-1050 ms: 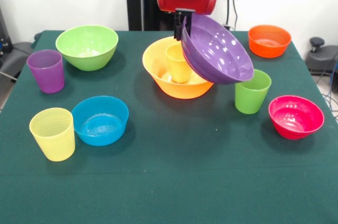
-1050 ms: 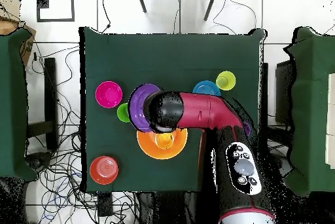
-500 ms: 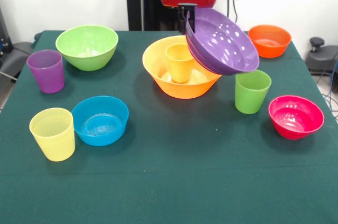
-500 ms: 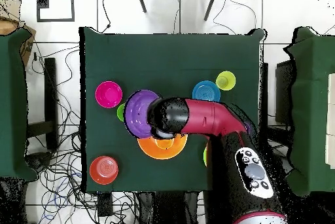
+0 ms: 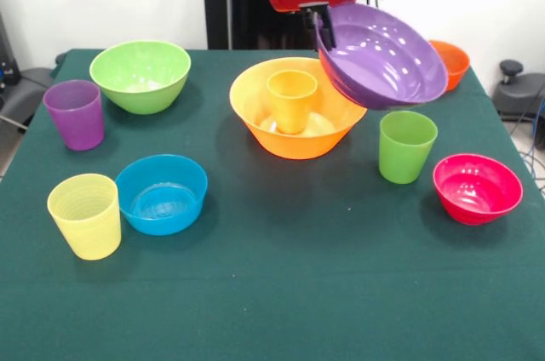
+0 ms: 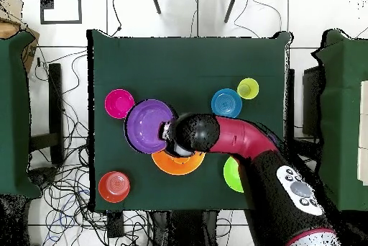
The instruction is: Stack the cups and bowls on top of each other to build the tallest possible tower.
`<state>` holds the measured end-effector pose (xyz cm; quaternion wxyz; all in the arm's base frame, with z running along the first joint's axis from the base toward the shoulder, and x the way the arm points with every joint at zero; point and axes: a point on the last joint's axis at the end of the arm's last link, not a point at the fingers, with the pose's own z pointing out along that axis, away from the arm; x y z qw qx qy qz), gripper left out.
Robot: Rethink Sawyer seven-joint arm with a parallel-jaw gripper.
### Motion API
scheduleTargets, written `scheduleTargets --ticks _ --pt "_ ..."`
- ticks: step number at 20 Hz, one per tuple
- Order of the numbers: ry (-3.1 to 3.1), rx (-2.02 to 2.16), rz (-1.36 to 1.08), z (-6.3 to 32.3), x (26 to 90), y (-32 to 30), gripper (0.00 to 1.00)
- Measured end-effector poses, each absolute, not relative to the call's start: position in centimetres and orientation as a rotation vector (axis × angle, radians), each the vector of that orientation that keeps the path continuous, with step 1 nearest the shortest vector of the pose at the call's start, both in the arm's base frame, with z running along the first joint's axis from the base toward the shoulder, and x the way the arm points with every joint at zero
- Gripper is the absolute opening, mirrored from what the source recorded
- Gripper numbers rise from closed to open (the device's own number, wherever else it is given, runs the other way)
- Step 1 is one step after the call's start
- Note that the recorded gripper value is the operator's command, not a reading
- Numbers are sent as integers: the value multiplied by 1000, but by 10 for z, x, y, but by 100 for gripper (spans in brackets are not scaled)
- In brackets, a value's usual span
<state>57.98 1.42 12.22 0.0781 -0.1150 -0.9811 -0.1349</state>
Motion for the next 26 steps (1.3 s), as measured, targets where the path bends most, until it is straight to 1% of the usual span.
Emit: scheduleTargets --ticks 11,21,26 --pt "-2959 -304 -604 126 571 31 0" --pt "-2922 -295 -776 130 563 30 0" --pt "-2916 -264 -819 130 559 29 0"
